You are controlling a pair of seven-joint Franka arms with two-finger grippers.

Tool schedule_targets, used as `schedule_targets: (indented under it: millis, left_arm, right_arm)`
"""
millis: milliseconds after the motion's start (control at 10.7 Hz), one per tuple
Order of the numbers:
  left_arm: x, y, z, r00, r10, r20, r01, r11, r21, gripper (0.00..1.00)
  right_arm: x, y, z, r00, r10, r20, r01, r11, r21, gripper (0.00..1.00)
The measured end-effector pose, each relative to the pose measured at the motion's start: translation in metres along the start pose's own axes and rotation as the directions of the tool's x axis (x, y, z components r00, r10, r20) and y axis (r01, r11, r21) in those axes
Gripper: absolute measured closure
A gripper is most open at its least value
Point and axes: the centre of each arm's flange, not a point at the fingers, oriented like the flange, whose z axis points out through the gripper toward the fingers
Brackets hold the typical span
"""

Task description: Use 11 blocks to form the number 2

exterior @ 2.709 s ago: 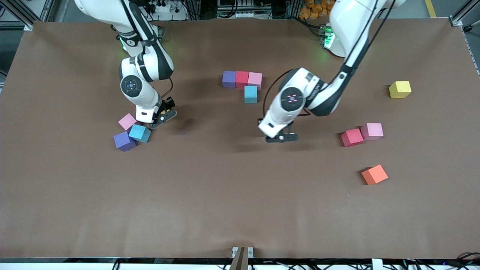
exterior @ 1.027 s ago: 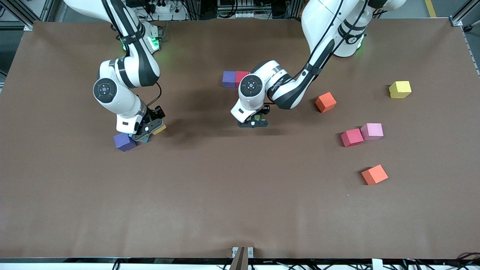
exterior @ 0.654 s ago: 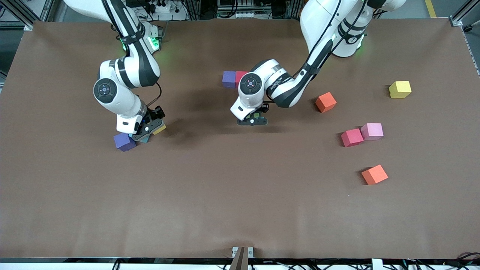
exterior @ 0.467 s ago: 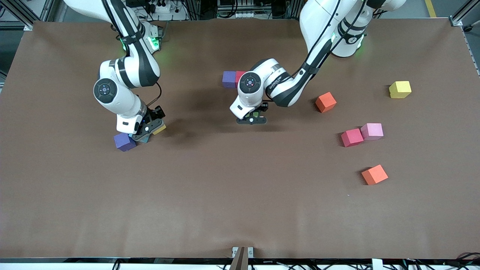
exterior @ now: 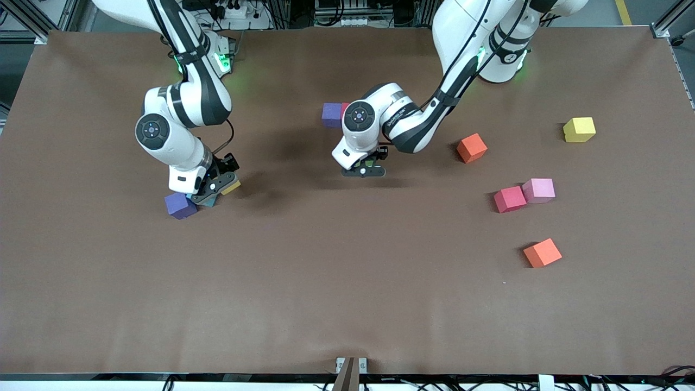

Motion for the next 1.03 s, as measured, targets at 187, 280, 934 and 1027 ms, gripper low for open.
schedule_targets:
  millis: [187, 280, 934, 1027]
  left_arm:
    - [-0.0002, 0.0002, 0.0000, 1.000, 0.000, -0.001, 0.000, 1.000, 0.001, 0.43]
    - [-0.0006, 0.0005, -0.0001, 1.000, 0.000, -0.001, 0.000, 1.000, 0.001, 0.43]
    - [-0.0073, 0.0069, -0.0001, 1.000, -0.002, -0.005, 0.002, 1.000, -0.016, 0.43]
    - [-0.0078, 0.0070, 0.0003, 1.000, -0.002, -0.004, 0.001, 1.000, -0.016, 0.43]
  right_arm:
    - [-0.0006, -0.0001, 0.0008, 1.000, 0.000, 0.002, 0.000, 1.000, 0.001, 0.42]
    - [-0.0011, -0.0001, 0.0015, 1.000, 0.000, 0.004, -0.001, 1.000, 0.001, 0.42]
    - [-0.0018, -0.0002, 0.0026, 1.000, 0.001, 0.007, -0.001, 1.000, 0.002, 0.42]
    - [-0.0022, -0.0002, 0.0031, 1.000, 0.001, 0.008, -0.001, 1.000, 0.002, 0.42]
